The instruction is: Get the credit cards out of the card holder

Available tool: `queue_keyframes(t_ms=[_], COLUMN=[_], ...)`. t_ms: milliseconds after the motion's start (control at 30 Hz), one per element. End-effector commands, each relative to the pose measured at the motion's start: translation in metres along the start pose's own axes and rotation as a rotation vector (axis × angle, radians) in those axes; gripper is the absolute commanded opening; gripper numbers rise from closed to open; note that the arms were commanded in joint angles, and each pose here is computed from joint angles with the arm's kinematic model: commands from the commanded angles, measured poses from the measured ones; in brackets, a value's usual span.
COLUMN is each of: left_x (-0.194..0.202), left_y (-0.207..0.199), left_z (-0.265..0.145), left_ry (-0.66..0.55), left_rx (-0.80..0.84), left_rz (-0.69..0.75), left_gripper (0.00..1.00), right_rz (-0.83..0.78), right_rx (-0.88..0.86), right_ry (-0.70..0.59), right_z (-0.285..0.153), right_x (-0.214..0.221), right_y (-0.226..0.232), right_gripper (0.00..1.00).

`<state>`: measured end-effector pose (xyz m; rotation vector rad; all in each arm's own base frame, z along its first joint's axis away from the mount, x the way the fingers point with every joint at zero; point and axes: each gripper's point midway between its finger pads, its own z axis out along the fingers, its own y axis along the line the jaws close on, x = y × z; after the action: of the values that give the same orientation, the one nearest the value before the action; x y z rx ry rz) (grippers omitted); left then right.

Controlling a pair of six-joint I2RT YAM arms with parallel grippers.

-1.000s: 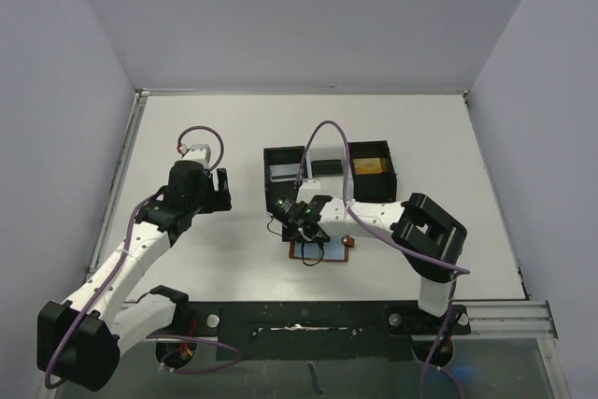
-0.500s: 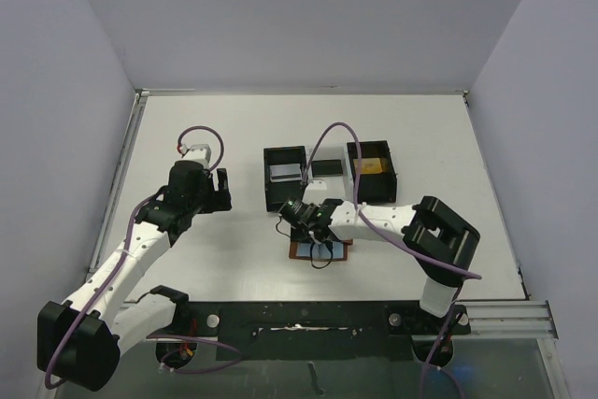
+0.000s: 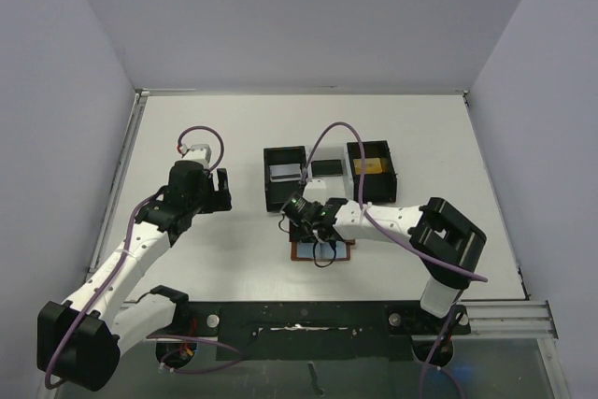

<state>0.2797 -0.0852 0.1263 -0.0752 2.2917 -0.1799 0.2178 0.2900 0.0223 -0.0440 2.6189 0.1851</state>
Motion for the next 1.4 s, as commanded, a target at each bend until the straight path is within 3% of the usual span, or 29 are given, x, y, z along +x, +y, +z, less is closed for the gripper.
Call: queue_keyframes(t_ms=[0,100,267,433,667,1133,1367], left_x=[-0.023,-0.025,-0.025,-0.006,0.041,0.104,0.135], left_y=[-0.008,-0.018,-0.064,-0.128,-0.185,-0.199,-0.203], left_z=[-0.006,-0.008,-0.02,-0.035,-0.03,0.0,0.012], left_ry=[-0.074,-0.08,-0.074,0.009,0.114,0.274,0.366], left_rx=[0.037,0.097,0.347,0.646,0.712,0.704,0.681], left_rz=[-0.014,-0.016,-0.101,-0.183,-0.171,-0.219,-0.21], left_gripper=[0.77,0.77,0.76,0.73,0.71,0.41,0.2], right_rz=[-0.039,-0.017,0.079,0.14,0.155,0.151,0.118], right_rx=[-0.094,-0.059,0.068,0.143,0.183,0.144,0.118], right_ry=[-0.083,-0.124,-0.124,-0.059,-0.028,0.025,0.047], right_z=[-0.038,-0.054,-0.066,-0.062,-0.052,-0.019,-0.014], right_x=[-0.029,-0.039,-0.028,0.0,0.012,0.023,0.027], right_y=[0.031,0.022,-0.02,-0.052,-0.065,-0.066,-0.059], right_gripper=[0.57,0.69,0.71,0.71,0.71,0.67,0.49])
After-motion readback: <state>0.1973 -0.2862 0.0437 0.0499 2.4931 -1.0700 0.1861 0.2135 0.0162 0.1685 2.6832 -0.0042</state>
